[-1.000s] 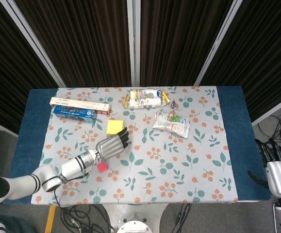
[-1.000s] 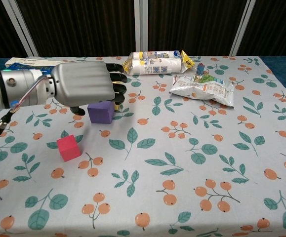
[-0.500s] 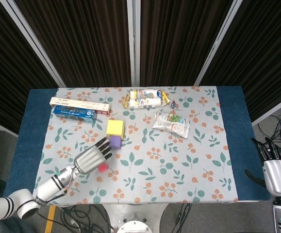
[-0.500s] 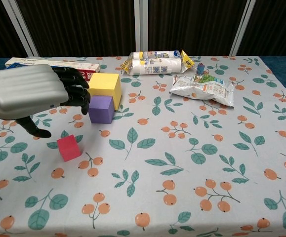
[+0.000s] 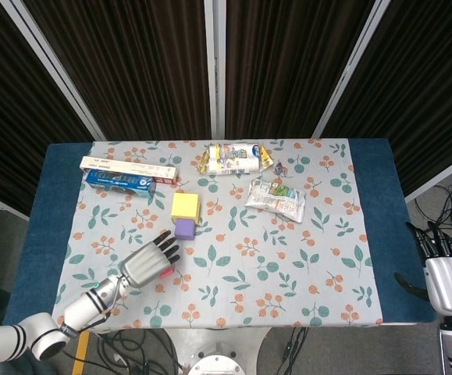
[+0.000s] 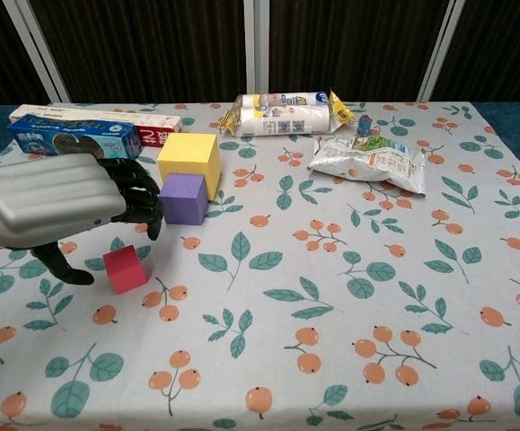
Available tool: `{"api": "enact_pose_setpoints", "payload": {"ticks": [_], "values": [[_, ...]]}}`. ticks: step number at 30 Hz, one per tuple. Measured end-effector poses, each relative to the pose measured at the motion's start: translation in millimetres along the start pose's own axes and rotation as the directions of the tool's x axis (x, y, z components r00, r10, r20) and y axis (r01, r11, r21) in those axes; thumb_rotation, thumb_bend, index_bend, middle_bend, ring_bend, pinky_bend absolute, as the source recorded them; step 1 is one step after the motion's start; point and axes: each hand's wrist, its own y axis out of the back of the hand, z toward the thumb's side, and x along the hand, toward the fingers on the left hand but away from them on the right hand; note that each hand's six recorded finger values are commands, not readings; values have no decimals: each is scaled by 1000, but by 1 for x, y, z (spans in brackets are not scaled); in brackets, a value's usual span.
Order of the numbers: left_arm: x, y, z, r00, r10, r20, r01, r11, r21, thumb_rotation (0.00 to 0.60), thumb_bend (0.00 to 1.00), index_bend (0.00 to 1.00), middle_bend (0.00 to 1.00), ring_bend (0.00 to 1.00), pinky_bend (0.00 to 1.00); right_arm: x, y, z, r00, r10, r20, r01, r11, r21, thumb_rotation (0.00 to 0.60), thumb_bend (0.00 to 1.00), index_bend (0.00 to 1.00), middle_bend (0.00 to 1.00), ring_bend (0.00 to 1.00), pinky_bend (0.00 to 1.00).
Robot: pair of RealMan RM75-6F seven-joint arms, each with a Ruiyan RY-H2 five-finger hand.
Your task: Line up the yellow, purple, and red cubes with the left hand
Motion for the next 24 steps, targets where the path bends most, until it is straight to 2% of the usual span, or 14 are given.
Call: {"api": "enact_pose_setpoints", "payload": {"ticks": [13, 19, 24], "values": [[-1, -17, 3, 1000, -8, 14, 8, 999, 52, 600, 216, 428, 350, 170, 137, 3, 1, 1, 1000, -4, 3, 4, 1000, 3, 600, 71, 78, 185, 18, 137], [0, -21, 2, 1000, -5, 22, 3, 997, 74, 600, 263, 505, 351, 170, 137, 4, 2, 2, 1000, -7, 2, 7, 1000, 5, 600, 71, 78, 185, 18, 137], [-1, -17, 4, 998, 28, 51, -33, 995, 90, 600, 285, 562, 358, 170, 137, 5, 3, 3, 1000, -10, 2, 10, 1000, 8, 600, 71, 78, 185, 18, 137]]}}
